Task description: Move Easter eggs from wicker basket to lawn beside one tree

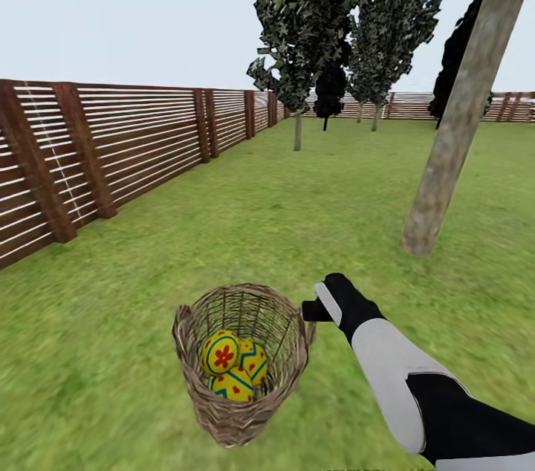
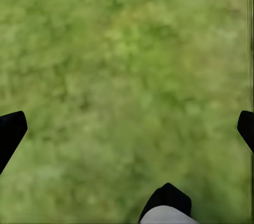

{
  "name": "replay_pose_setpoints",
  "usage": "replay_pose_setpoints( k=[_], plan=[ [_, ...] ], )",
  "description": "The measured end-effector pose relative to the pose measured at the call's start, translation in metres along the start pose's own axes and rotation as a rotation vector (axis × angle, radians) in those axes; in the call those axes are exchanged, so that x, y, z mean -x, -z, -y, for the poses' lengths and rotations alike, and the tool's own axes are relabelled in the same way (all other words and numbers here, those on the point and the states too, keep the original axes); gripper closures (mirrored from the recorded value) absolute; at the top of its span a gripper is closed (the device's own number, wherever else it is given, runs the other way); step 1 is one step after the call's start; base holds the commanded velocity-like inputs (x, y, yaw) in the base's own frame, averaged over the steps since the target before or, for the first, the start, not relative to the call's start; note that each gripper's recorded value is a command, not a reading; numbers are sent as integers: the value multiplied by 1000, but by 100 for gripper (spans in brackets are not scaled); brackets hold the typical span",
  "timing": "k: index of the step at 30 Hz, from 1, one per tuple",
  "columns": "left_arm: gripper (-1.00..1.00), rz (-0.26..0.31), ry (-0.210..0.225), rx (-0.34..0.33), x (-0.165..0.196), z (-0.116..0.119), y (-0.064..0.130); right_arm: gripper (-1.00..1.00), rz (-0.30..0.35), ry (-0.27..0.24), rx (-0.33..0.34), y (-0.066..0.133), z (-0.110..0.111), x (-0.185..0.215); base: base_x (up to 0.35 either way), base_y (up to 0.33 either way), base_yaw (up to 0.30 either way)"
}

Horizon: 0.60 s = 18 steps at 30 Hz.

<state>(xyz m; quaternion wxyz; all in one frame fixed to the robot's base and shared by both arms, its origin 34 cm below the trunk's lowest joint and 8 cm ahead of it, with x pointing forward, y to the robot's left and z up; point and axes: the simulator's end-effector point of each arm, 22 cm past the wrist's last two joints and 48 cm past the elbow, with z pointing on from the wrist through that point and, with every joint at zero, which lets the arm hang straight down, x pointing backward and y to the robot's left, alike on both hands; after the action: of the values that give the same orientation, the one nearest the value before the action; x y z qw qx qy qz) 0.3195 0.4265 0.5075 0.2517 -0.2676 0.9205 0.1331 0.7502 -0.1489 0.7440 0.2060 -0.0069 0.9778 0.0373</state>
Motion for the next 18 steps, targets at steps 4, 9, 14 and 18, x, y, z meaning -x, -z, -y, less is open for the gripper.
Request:
replay_pose_setpoints(
  k=[4, 9, 14, 18],
  plan=[
    [-100, 0, 1, -1, 4, 0, 6, 100, 0, 12, -14, 6, 2, 3, 0, 0, -98],
    [-100, -1, 1, -1, 8, -1, 13, 100, 0, 6, -5, 13, -1, 7, -133, 0, -8],
    [-100, -2, 0, 0, 13, -2, 20, 100, 0, 3, 0, 21, -3, 11, -48, 0, 0],
    [-100, -3, 0, 0, 16, -4, 25, 100, 0, 8, -6, 27, -2, 14, -3, 0, 0]
  ],
)
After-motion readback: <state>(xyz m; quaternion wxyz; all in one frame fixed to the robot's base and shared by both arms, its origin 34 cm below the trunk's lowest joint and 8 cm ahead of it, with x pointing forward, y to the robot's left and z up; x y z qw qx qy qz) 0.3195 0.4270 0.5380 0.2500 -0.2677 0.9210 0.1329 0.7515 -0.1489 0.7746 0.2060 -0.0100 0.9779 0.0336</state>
